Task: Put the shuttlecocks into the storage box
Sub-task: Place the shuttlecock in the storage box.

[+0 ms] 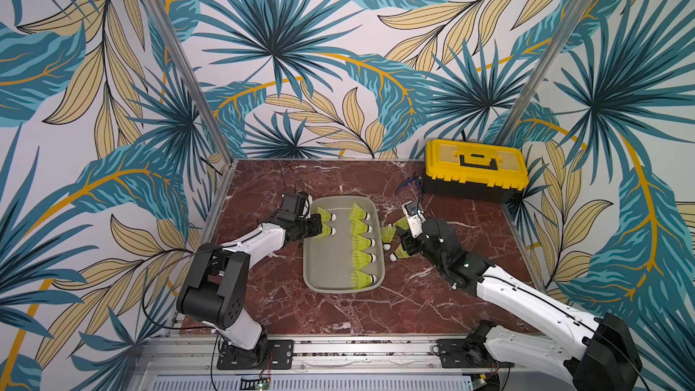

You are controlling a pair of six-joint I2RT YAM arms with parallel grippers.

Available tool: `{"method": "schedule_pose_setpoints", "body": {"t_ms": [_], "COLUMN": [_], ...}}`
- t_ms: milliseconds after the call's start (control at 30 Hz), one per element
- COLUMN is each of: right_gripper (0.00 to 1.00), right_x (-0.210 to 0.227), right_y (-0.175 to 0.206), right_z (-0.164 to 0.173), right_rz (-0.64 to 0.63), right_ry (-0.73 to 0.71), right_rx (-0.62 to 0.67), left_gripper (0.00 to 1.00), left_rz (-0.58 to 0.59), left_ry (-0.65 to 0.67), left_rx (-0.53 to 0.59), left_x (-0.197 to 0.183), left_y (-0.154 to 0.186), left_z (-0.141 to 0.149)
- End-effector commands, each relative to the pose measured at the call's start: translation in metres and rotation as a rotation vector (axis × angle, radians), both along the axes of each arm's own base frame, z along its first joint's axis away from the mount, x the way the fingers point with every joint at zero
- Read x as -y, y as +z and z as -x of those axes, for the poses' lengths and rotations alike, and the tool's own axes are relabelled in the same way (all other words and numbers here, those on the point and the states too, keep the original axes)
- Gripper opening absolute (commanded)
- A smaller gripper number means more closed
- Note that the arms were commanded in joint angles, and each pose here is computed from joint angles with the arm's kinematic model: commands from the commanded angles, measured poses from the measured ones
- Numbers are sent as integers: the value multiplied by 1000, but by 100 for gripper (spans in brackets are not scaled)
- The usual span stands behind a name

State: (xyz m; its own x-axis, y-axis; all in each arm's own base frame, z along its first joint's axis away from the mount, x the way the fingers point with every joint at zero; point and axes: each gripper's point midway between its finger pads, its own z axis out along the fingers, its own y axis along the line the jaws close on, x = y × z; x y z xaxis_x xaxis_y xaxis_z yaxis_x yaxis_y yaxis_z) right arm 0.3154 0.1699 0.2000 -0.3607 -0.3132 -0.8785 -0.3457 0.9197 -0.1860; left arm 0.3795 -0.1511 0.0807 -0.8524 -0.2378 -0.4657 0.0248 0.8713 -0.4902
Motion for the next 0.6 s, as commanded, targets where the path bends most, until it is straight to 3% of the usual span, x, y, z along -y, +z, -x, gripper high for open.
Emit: {"method": "schedule_pose_setpoints", "body": {"t_ms": [0,233,567], "right_gripper": [65,64,64], "right_x": [5,5,6], "right_y": [-10,-12,-13], "right_z": [4,5,6], "right_rz": [6,6,13], "right_ry": [-16,-16,-20], "right_rx": [-19,-24,-25], "left_gripper": [8,11,28], "left_rz": [-21,-32,-36], "left_ry": [5,4,9], "left_rx": [34,29,25], "left_x": [-2,-2,-3], "left_y": [13,12,11], "left_z": [-16,-19,-20]}}
